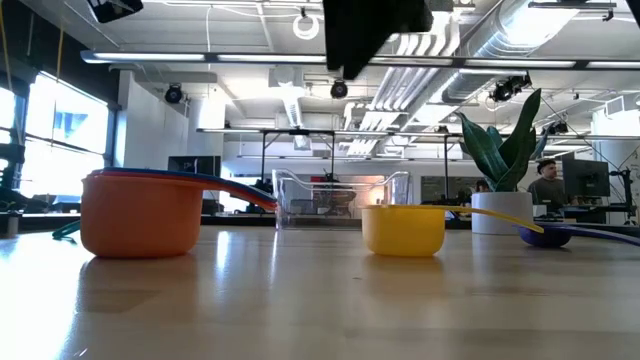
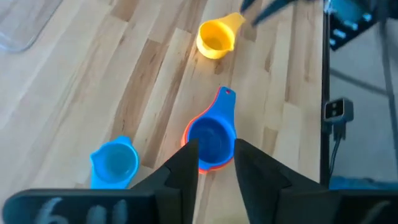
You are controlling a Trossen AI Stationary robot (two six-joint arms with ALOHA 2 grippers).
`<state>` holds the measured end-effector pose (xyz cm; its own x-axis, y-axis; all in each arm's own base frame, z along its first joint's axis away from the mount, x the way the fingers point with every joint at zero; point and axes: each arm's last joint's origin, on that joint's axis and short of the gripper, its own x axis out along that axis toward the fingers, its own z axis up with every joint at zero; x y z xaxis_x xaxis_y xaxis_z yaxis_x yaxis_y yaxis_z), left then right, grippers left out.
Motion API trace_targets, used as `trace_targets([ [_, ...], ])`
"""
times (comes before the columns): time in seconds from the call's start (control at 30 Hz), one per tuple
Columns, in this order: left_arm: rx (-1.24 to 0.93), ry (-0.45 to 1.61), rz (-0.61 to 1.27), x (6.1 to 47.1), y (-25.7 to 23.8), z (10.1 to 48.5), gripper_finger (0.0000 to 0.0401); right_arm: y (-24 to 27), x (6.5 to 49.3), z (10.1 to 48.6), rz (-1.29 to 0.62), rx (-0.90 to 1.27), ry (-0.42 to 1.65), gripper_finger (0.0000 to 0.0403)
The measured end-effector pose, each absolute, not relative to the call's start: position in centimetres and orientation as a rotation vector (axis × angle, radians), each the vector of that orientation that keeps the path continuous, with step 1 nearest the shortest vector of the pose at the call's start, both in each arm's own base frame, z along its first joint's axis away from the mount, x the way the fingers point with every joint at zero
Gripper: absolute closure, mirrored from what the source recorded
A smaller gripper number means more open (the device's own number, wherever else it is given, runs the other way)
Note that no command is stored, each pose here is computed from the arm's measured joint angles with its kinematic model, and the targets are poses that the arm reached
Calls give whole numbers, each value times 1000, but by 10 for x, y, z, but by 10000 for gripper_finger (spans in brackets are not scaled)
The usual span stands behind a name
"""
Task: Nest measuring cups in basket
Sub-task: Stack the yellow measuring cup on top of the blue measuring cup
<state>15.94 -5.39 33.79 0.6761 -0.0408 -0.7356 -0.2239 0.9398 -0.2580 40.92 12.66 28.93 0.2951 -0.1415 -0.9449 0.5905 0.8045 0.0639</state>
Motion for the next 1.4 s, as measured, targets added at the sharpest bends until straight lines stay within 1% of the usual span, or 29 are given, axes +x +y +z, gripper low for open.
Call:
trace_targets([
  [0.1,-285,826,78,160,-54,338,280,127,405,310,-581,461,1103,306],
  [0.2,-263,763,89,165,-55,341,257,127,398,331,-666,463,1021,306],
  [0.33,-139,676,15,178,-59,346,244,124,383,358,-782,473,911,306],
  [0.5,15,596,-45,202,-66,345,247,114,363,378,-851,550,806,306],
  [0.7,146,598,-40,237,-65,329,253,102,349,400,-886,488,678,306],
  [1.0,184,546,-21,283,-62,309,254,76,331,426,-891,456,626,306],
  [1.23,177,526,-41,318,-56,284,254,68,331,427,-887,456,647,306],
  [1.4,182,553,-67,335,-53,264,257,67,331,427,-892,460,645,306],
])
